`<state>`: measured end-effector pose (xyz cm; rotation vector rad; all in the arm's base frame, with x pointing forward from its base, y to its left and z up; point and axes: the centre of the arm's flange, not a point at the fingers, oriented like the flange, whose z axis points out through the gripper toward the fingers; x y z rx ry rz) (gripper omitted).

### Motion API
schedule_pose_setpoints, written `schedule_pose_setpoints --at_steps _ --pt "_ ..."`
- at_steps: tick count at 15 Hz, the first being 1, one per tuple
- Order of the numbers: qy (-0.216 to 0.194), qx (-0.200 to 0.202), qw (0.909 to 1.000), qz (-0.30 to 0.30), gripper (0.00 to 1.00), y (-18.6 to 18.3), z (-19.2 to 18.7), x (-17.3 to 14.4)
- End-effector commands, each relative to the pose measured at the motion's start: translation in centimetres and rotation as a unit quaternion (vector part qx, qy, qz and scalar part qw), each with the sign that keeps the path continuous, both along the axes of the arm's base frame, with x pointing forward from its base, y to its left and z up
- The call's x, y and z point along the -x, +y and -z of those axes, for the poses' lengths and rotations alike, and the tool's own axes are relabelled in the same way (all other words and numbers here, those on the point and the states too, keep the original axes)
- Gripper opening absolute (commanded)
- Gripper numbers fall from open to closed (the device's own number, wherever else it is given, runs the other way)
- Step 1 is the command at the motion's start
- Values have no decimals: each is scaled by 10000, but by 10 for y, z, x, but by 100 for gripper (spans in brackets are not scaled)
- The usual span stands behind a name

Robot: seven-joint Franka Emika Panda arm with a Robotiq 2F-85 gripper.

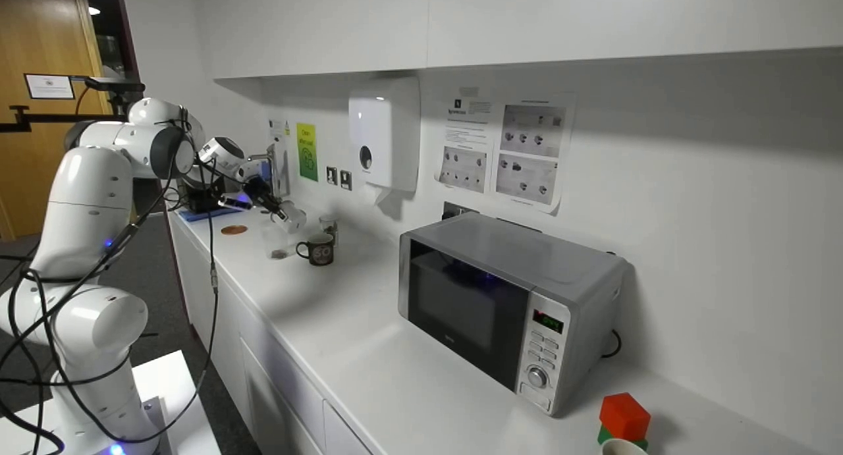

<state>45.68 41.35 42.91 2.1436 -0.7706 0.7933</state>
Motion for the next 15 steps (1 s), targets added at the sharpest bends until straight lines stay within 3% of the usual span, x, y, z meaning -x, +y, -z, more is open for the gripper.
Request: schedule_pose_setpoints --at_steps 1,15 --pt "-76 283 9996 65 2 6 -13 -7" --pt "-221 373 9987 -268 2 20 -19 -1"
